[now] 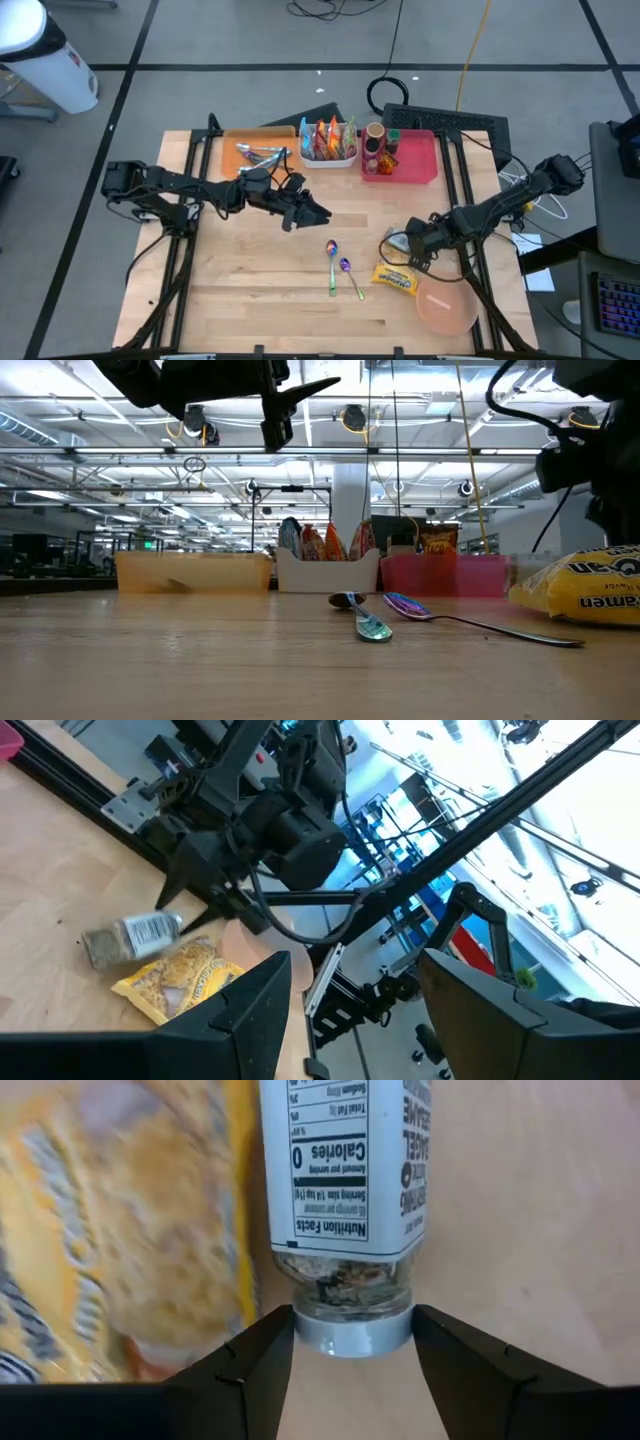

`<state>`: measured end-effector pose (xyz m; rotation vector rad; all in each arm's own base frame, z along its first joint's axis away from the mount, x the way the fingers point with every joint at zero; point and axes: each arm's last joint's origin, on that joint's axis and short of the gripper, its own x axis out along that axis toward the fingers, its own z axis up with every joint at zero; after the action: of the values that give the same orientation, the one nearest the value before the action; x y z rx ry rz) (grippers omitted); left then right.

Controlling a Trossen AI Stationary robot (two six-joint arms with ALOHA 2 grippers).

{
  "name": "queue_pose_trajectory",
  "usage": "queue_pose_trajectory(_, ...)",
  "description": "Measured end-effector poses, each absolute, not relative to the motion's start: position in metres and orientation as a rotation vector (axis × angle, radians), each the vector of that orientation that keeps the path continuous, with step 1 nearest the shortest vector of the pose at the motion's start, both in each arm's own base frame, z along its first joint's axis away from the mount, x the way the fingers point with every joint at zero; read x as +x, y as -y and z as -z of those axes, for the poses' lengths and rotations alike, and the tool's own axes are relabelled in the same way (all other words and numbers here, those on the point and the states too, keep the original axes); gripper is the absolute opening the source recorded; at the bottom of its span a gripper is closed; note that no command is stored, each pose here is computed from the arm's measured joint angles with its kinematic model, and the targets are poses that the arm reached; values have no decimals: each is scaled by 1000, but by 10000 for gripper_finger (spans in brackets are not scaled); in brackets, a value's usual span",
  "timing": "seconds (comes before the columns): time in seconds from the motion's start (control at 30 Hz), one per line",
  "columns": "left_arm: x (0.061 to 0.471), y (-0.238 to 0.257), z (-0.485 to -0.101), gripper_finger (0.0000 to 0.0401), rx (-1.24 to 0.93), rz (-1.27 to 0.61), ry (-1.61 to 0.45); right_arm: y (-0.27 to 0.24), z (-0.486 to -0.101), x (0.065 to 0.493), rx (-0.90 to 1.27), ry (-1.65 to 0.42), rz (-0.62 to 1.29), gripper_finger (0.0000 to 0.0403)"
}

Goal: Pick & Place Food Item
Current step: Put the white spice bottle into the red bin

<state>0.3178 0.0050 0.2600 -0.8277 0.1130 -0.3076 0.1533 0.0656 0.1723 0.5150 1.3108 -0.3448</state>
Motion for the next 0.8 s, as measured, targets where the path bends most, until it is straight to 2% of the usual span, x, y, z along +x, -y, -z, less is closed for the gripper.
queue_pose_trajectory(0.8,318,-8,-259,230,-832,288,-113,-32,-137,156,613,-1204,426,196)
